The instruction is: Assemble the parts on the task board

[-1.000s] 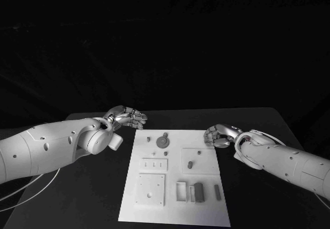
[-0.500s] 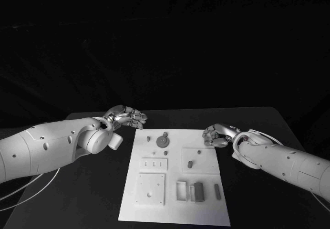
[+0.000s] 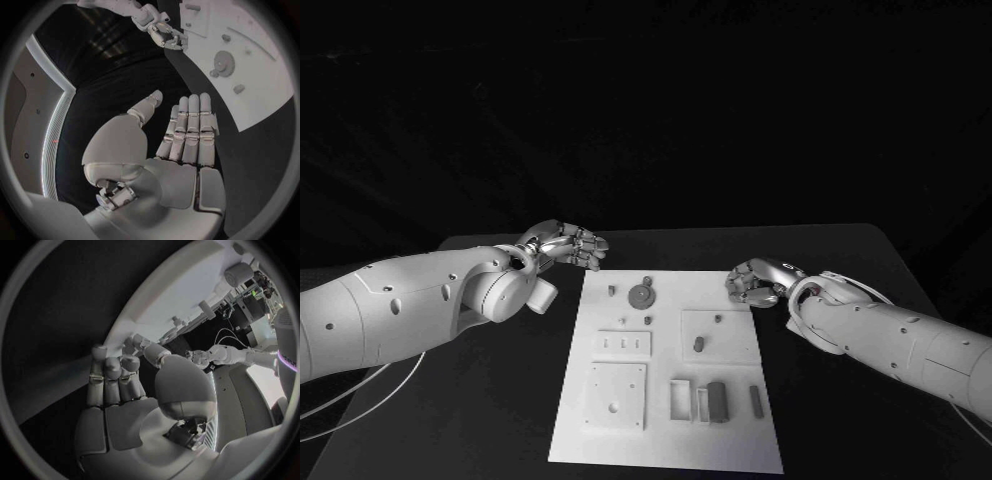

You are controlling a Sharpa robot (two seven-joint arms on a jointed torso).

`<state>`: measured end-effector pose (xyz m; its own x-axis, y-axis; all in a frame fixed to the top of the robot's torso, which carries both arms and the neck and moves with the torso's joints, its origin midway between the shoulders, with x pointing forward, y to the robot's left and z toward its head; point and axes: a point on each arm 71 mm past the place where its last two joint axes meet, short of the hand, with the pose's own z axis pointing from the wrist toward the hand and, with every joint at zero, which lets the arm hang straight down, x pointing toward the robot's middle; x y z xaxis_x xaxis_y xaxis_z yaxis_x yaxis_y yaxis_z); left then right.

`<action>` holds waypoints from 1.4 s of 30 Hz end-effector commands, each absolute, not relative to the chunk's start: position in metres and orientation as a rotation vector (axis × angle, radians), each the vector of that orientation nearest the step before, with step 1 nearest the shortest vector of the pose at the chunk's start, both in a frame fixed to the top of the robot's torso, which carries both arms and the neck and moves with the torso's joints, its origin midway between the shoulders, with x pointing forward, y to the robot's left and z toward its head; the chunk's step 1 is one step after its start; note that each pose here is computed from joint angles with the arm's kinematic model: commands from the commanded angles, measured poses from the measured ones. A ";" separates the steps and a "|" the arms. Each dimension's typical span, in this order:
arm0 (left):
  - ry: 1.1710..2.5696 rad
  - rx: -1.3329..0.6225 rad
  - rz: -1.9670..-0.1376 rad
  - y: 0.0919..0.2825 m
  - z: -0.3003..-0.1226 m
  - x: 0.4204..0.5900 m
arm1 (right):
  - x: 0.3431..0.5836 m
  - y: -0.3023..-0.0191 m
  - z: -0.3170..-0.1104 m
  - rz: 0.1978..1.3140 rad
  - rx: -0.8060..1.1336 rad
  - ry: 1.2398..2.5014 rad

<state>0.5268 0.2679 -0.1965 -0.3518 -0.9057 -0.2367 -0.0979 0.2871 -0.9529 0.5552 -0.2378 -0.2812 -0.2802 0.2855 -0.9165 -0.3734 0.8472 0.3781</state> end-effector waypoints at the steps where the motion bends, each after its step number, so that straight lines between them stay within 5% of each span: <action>1: 1.692 -0.912 -1.184 0.265 -0.195 0.526 | 0.554 -0.240 -0.286 0.617 -0.075 1.765; 34: 1.722 -0.881 -1.140 0.262 -0.196 0.525 | 0.550 -0.241 -0.281 0.592 -0.049 1.698; 42: 1.793 -0.829 -1.050 0.259 -0.200 0.524 | 0.550 -0.230 -0.266 0.583 -0.061 1.685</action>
